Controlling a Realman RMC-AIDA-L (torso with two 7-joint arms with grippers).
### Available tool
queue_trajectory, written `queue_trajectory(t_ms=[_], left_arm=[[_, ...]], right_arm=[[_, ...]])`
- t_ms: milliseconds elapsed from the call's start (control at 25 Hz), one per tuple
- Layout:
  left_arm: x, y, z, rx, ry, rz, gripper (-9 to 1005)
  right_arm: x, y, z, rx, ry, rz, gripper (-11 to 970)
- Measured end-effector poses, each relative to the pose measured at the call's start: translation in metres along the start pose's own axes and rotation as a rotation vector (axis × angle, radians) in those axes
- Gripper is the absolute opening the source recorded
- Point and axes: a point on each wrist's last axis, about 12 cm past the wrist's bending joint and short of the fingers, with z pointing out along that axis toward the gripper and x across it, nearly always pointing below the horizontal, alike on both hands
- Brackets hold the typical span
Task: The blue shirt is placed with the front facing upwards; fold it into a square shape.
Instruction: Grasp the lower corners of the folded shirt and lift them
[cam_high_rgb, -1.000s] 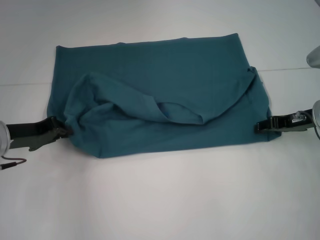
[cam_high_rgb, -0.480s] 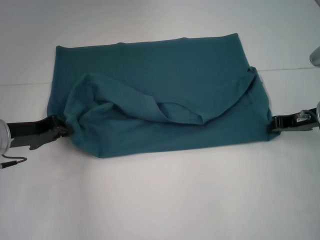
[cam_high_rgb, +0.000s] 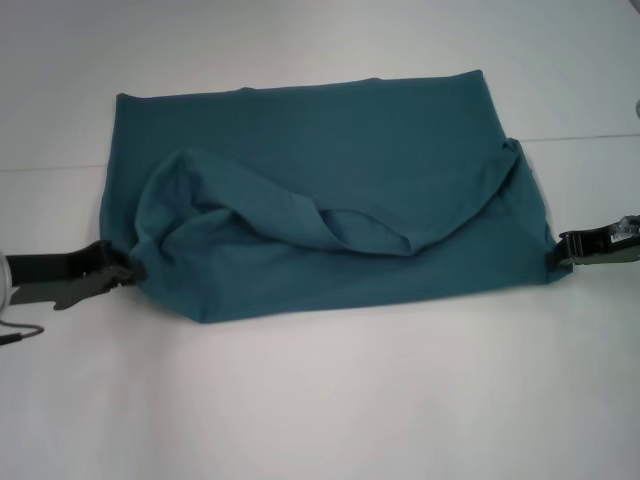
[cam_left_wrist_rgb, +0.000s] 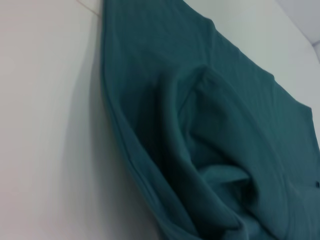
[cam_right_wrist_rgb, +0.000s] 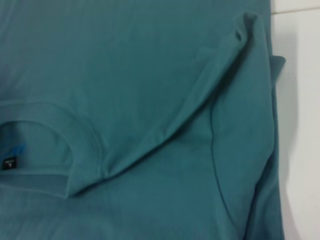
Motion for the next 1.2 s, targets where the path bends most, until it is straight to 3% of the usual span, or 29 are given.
queue_trajectory(t_ms=[520,880,1200], left_arm=[[0.025,0.005,-0.05,0.067,0.22,0.08,64],[0.05,0.013,-0.071,0.048,0.388,0.087,64],[0.068,0.019,-0.083,0.017,0.527,0.081,65]], right_arm=[[0.015,0.007,-0.033,0.01,0.24,-0.094,22],[0.045,0.02,-0.045,-0.098,0.465,-0.138,21],[0.068,0.017,-0.054,-0.12,0.567,-0.14,21]])
